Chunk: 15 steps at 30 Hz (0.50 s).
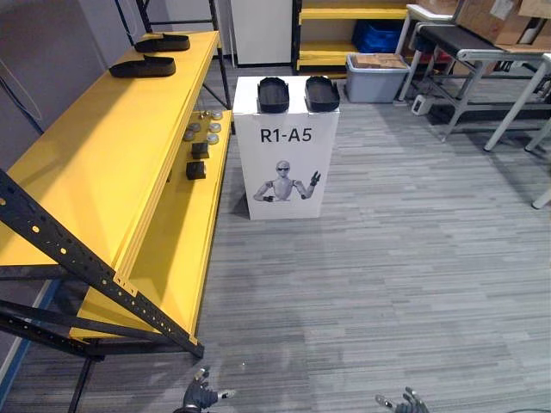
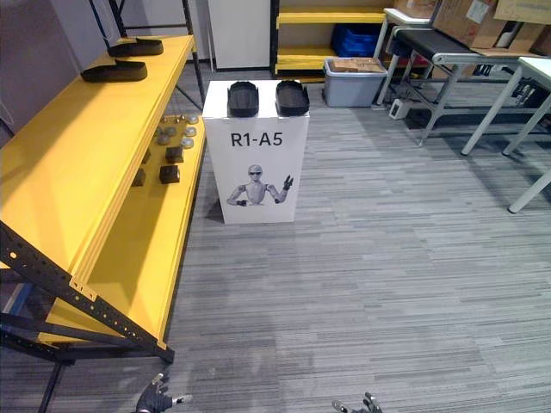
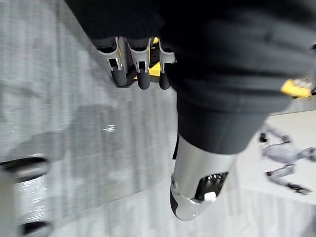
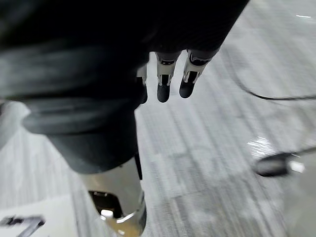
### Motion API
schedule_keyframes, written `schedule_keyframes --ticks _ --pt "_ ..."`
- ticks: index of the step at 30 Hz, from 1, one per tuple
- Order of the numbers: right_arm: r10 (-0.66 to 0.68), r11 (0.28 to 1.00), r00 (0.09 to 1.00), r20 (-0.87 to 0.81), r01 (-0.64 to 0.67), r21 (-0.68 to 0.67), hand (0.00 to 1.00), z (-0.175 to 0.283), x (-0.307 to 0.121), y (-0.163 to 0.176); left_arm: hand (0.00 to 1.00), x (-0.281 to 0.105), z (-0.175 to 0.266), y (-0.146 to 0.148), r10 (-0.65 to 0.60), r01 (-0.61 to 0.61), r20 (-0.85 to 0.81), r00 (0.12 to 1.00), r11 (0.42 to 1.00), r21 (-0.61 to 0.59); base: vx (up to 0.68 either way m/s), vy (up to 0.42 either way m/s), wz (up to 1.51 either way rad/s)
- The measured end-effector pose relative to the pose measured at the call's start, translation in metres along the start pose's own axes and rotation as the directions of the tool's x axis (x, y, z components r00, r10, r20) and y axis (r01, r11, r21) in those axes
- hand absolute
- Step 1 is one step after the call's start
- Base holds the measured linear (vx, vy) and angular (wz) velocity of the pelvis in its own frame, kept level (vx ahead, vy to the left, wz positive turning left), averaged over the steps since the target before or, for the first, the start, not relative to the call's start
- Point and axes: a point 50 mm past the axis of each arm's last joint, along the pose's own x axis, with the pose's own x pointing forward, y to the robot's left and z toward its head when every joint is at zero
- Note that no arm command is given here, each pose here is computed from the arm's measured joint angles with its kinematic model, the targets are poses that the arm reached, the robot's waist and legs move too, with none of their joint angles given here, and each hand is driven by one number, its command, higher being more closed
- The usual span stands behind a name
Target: Walk over and take plastic housings, then place them on the shelf
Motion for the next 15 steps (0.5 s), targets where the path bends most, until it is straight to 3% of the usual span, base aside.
schedule_keyframes --ticks 5,15 --pt "0.014 0.997 0.998 0.055 -0.009 -0.079 0.00 0.012 0.002 0.000 0.00 -0.002 0.014 0.007 0.032 -0.029 0.082 0.996 0.999 -0.032 0.02 -0.011 0.06" --pt "0.011 0.998 0.996 0.090 -0.005 -0.067 0.00 0.021 0.002 -0.003 0.00 -0.006 0.020 0.012 0.071 -0.059 0.120 0.990 0.993 -0.098 -0.05 -0.014 0.01"
